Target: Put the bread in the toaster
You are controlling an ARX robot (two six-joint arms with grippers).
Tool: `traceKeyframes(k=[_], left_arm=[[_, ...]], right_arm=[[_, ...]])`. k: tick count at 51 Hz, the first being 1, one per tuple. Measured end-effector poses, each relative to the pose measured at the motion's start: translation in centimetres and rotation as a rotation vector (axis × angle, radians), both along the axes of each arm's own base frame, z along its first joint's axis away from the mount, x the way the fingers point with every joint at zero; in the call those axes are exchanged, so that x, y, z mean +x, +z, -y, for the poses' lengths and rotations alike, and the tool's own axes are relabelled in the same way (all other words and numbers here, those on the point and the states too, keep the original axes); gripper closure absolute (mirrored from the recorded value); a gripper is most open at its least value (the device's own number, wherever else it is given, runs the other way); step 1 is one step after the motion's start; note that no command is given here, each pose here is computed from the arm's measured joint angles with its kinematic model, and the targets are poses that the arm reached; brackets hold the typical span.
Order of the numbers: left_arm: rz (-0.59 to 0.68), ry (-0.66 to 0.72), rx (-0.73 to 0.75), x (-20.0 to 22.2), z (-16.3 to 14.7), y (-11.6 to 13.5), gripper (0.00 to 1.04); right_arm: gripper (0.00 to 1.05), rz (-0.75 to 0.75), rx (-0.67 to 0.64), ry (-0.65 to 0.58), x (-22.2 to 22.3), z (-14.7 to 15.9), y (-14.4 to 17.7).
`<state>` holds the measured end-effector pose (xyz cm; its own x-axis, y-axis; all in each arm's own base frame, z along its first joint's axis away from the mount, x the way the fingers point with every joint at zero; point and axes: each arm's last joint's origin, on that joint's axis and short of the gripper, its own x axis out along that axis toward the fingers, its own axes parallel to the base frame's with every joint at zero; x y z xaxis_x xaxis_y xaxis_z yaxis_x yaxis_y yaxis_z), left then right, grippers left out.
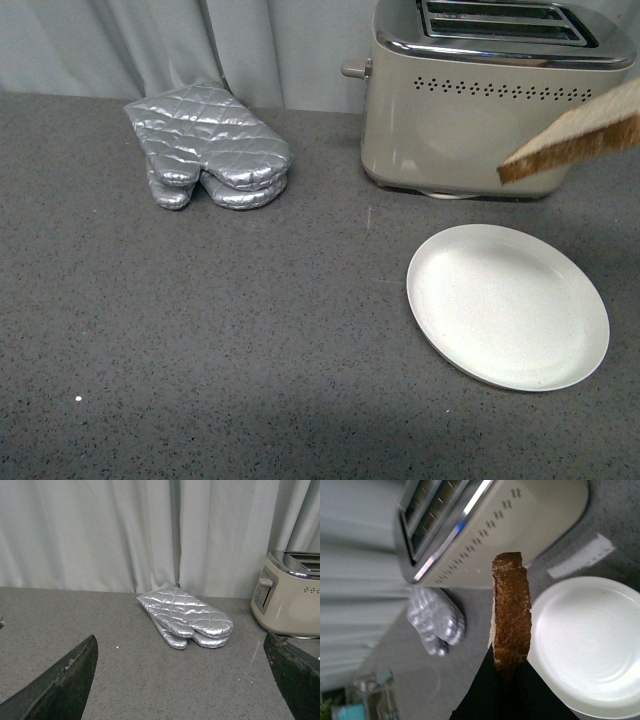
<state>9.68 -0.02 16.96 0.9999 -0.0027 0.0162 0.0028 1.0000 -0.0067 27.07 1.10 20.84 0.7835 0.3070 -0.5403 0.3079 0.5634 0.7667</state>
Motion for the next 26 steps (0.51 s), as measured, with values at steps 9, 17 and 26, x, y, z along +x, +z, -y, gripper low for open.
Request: traceKeyframes(k=[9, 17, 26], left_arm=[[0.000, 0.000, 0.000, 0.0, 0.0, 0.0, 0.07], [0.000, 0.000, 0.000, 0.0, 0.0, 0.0, 0.07], [0.000, 0.000, 0.000, 0.0, 0.0, 0.0, 0.07]], right_arm=[[1.04, 0.118, 0.087, -0.227, 0.6, -2.4, 4.7], [1.04, 0.151, 0.141, -0.389, 3.0, -4.4, 6.7], [1.04, 0.105, 0.185, -0.479, 5.4, -6.4, 7.1]])
